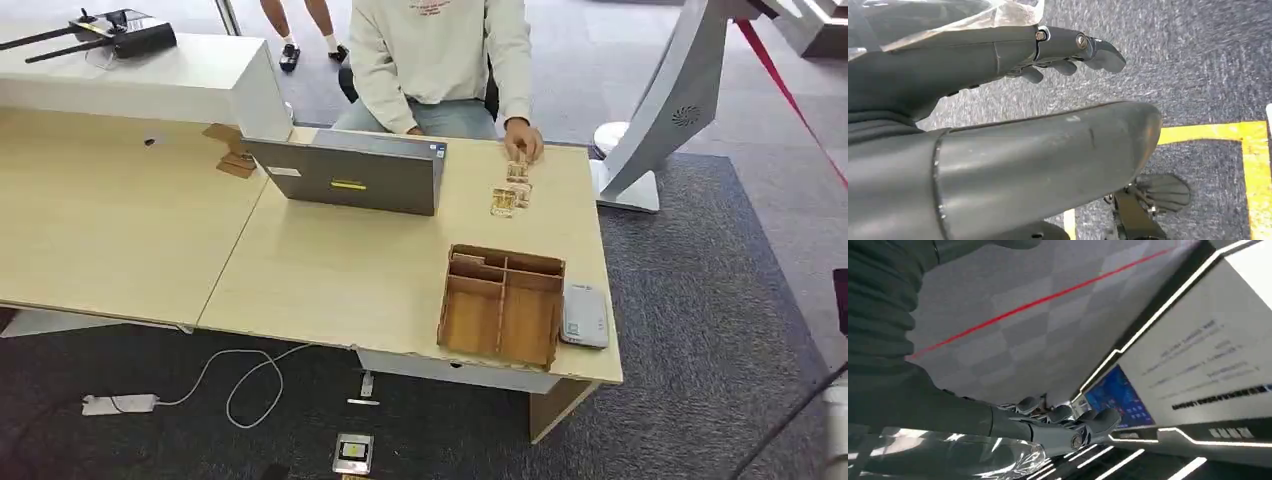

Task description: Pass the card to the sensor for recognition and then transmit it.

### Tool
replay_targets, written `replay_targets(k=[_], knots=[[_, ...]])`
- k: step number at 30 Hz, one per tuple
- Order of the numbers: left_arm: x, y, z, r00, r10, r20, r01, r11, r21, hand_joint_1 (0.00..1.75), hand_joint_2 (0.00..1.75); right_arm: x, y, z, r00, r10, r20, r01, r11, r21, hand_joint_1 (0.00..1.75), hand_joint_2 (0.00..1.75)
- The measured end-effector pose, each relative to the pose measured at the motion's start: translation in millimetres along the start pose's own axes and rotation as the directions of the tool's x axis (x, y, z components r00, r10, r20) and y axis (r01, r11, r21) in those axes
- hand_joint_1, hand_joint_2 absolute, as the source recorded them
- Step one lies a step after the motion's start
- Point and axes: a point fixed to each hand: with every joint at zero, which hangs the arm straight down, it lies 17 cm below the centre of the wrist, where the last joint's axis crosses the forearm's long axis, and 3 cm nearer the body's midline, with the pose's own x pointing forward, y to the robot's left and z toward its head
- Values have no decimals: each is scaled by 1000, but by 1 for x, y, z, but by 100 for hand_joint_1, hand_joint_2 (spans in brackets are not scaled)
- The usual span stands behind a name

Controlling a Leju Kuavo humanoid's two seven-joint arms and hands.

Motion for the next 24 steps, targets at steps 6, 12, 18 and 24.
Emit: replay_targets(k=[6,12,18,24], knots=[[-1,-5,2,1000,23,5,-23,1000,-9,0,0,-63,50,69,989,69,-129,-50,988,149,0,175],[-1,-7,2,999,34,2,-34,999,-9,0,0,-87,78,111,976,90,-198,-42,971,234,0,175],[-2,-9,3,999,36,-7,-36,999,-8,0,0,-104,102,142,945,120,-304,-20,950,313,0,175],[-2,-11,4,999,37,-15,-37,999,-11,0,0,-123,129,183,895,162,-415,32,907,421,0,175]])
